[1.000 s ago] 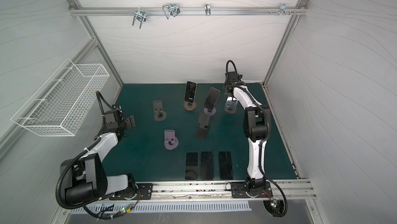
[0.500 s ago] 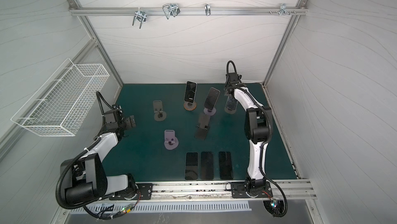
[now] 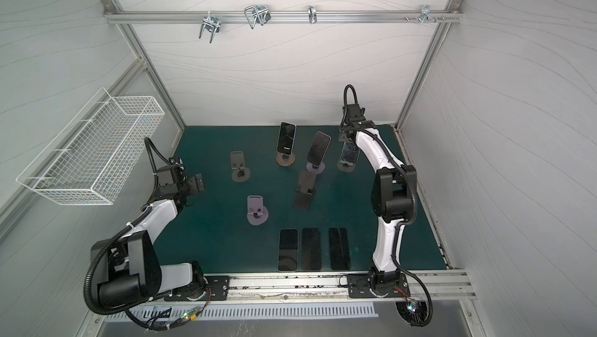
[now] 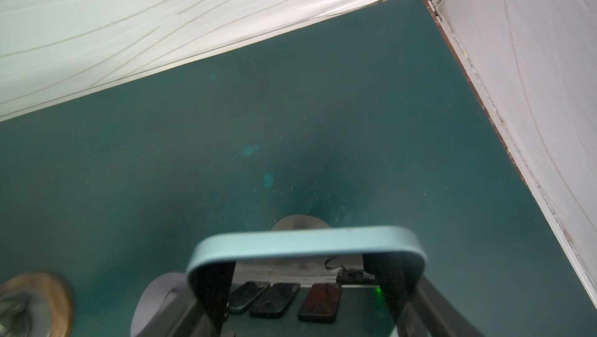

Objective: Remove the phone from the phone stand
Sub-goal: 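Carry the phone with the right gripper toward the robot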

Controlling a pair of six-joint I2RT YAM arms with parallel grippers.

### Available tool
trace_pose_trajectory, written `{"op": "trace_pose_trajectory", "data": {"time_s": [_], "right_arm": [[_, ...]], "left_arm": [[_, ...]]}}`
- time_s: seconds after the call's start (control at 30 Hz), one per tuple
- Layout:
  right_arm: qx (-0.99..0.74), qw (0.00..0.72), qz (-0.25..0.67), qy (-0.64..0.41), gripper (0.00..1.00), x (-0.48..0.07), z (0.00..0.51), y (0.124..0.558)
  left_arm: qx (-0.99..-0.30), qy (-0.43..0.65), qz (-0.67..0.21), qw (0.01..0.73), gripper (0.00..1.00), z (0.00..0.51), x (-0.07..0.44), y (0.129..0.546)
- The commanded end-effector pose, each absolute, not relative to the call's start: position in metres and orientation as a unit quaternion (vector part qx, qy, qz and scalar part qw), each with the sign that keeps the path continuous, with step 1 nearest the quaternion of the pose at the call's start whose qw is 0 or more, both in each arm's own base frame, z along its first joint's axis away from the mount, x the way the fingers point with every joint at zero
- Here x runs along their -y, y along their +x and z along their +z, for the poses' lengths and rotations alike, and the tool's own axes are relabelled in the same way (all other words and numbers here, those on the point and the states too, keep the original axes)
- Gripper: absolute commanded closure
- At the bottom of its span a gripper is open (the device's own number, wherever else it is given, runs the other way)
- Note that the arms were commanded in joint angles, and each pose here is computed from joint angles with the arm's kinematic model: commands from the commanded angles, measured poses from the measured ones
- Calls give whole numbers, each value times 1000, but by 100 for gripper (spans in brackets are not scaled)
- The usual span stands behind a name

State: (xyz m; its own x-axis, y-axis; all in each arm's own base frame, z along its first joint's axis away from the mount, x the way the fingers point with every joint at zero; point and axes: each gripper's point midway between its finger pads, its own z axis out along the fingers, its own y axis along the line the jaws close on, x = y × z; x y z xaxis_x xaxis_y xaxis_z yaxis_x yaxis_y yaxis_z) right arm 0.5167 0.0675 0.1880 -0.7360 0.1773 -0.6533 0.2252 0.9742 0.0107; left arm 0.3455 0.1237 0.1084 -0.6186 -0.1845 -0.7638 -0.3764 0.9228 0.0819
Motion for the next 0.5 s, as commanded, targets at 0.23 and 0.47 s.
{"op": "trace_pose_trajectory", "data": {"time_s": [0.23, 0.47], "right_arm": [[-933, 355, 44, 26, 37, -88, 243, 453], [-948, 315, 48, 9, 38, -94, 220, 400]], "left_arm": [[-878, -152, 117, 439, 1, 127, -127, 358], [-878, -153, 118, 438, 1, 127, -127, 357]]}}
